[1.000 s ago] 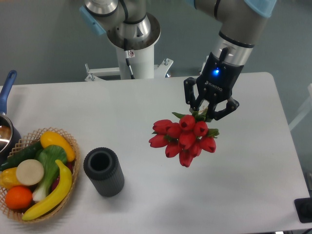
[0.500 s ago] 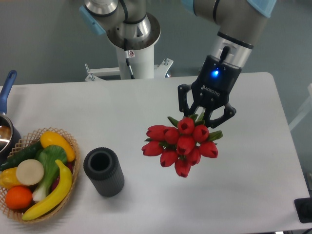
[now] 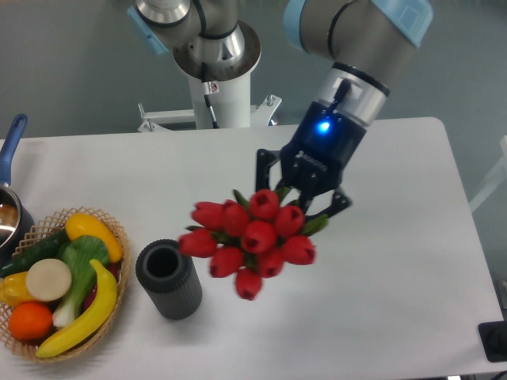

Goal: Insert the flowers into the vase
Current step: 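Swing the tulips over the vase, stems pointing into its opening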

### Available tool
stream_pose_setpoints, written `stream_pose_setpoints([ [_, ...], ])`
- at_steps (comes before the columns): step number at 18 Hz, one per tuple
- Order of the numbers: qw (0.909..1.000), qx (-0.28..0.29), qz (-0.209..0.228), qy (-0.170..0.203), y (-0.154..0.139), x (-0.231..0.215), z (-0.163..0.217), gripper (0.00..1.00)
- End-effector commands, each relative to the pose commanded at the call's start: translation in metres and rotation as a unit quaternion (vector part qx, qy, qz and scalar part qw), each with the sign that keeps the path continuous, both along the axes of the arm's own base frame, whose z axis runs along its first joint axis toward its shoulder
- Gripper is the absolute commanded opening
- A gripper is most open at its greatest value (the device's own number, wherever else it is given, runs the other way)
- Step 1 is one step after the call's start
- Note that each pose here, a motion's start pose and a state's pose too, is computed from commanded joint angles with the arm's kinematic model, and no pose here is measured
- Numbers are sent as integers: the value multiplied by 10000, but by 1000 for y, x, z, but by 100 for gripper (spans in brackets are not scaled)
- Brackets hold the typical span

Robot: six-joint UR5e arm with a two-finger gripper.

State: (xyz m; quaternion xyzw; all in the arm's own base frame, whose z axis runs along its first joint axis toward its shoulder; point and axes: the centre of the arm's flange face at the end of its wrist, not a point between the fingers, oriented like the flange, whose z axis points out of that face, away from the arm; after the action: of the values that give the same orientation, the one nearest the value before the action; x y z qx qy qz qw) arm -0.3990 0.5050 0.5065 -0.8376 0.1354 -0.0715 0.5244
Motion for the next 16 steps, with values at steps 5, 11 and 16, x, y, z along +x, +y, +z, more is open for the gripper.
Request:
stream_pose_setpoints([
  [5,9983,240,-513,-113,32,35,-8,33],
  [11,9918,801,-988,-82,47,64,-2,33],
  [16,9857,983,-1298,-432,59,80,-18,33],
])
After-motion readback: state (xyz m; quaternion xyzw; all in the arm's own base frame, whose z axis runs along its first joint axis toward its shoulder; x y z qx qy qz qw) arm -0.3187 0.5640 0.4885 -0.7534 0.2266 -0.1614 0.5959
